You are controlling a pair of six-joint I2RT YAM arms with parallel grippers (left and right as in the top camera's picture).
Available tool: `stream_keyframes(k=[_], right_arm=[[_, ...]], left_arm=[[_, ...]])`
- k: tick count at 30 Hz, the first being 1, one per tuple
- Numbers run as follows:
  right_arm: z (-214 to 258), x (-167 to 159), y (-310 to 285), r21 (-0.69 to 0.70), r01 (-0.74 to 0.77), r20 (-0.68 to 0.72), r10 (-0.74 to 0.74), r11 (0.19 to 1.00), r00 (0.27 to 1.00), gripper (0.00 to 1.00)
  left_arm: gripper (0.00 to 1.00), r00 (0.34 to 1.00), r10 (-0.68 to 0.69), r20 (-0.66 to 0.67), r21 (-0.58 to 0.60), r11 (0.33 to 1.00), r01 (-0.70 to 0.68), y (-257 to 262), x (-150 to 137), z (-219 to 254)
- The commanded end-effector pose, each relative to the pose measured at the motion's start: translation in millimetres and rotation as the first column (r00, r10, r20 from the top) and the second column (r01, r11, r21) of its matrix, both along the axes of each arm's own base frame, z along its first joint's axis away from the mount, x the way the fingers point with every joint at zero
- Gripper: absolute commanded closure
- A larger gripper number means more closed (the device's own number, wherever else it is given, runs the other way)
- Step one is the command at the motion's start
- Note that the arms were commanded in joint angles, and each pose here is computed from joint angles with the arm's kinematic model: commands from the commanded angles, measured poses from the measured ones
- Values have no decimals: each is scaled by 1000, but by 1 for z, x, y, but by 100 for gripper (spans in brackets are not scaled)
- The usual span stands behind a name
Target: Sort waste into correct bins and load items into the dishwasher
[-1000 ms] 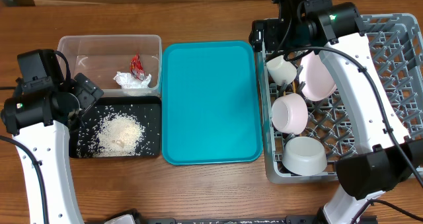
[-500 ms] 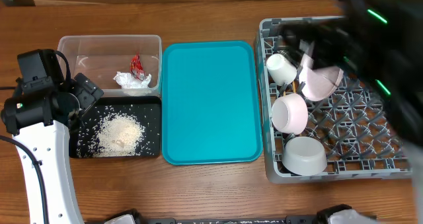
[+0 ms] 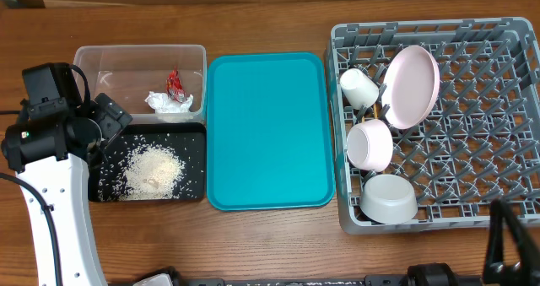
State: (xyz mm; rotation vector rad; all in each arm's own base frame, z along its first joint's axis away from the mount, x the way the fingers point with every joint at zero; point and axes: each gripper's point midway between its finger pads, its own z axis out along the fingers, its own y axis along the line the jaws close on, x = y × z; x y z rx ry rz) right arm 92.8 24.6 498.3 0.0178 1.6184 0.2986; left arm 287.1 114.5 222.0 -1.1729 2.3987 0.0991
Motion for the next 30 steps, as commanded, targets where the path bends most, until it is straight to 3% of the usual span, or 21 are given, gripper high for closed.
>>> stream_keyframes(k=[1, 17, 30], right_arm=[[-40, 3, -4, -4, 45, -30, -45, 999, 999, 0], [-119, 89, 8, 5, -8, 376, 5, 1000, 927, 0], [-219, 129, 7, 31, -10, 287, 1, 999, 958, 0]], left_arm=[[0, 1000, 7, 14, -5, 1000, -7, 0, 3, 4], [0, 1000, 7, 14, -6, 1000, -7, 0, 3, 4], [0, 1000, 7, 14, -5, 1000, -7, 0, 3, 4]])
